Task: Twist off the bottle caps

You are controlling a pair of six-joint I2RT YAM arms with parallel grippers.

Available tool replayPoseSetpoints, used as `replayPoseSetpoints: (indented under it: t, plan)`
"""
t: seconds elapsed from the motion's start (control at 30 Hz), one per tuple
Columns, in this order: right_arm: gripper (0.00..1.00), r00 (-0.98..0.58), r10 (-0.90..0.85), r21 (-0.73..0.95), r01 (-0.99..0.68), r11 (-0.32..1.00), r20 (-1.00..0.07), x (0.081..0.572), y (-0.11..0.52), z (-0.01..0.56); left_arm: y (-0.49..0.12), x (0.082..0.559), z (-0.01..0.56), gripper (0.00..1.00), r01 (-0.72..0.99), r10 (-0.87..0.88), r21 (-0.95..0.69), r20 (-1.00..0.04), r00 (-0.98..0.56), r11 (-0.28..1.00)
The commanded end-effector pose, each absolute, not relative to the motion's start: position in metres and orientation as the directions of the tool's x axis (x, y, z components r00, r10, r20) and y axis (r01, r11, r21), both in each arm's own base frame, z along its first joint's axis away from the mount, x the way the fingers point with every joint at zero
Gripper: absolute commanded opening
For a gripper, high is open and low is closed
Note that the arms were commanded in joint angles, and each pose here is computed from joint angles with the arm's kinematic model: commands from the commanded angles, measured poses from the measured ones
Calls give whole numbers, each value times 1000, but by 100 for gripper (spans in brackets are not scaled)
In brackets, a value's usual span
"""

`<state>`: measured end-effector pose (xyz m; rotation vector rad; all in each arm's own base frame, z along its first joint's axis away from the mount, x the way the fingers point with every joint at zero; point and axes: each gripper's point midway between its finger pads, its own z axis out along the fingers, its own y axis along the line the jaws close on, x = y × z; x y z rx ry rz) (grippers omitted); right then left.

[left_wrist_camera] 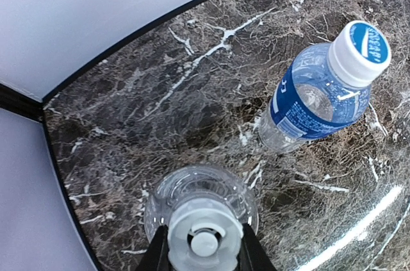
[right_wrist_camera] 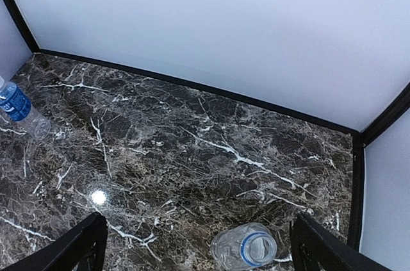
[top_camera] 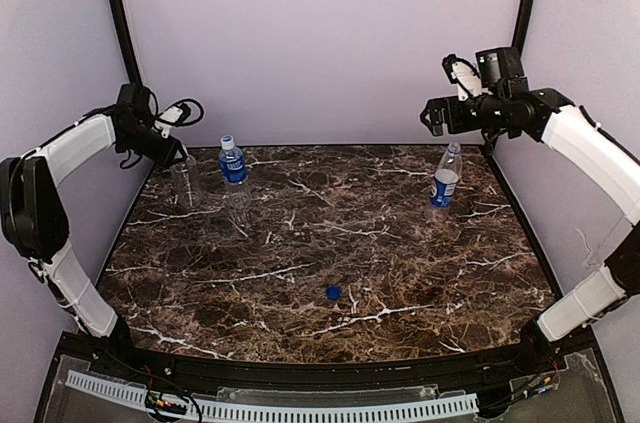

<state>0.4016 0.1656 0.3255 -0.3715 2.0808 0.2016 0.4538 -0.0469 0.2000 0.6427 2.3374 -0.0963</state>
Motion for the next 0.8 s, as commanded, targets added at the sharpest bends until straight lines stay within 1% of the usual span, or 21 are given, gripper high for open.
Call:
replayPoseSetpoints:
  t: [0.0, 0.03, 0.13, 0.27, 0.37, 0.43, 0.53, 0.6, 0.67, 0.77]
  plan:
    - [99, -367, -190, 18, -494, 869, -911, 387, 199, 352, -39, 430, 277, 1, 468, 500, 261, -696, -514, 844]
    - [98, -337, -190, 23, -537, 843, -922, 382, 209, 357, -46, 424, 293, 1, 489, 511, 261, -702, -496, 833]
    - [98, -197, -213, -31, -658, 752, -957, 364, 242, 375, -67, 399, 336, 1, 556, 577, 302, -697, -426, 775]
    - [98, -5, -258, -152, -795, 587, -966, 333, 295, 386, -120, 356, 378, 1, 690, 686, 361, -675, -271, 628]
    - [98, 135, -300, -260, -865, 429, -944, 302, 341, 382, -174, 314, 399, 1, 817, 696, 319, -705, -134, 480]
    - [99, 215, -310, -318, -887, 335, -926, 282, 371, 376, -200, 287, 407, 1, 879, 665, 257, -741, -87, 402]
    - [99, 263, -289, -336, -910, 241, -921, 264, 404, 372, -233, 248, 407, 1, 953, 629, 155, -776, -46, 260]
    - [99, 282, -270, -336, -925, 178, -920, 253, 425, 366, -248, 232, 402, 1, 973, 639, 130, -769, -24, 193]
    - [99, 294, -261, -332, -936, 116, -919, 244, 444, 354, -260, 223, 398, 1, 983, 643, 110, -766, -12, 150]
    - [99, 268, -263, -288, -957, 41, -927, 237, 469, 333, -271, 216, 397, 1, 990, 628, 74, -778, -17, 118]
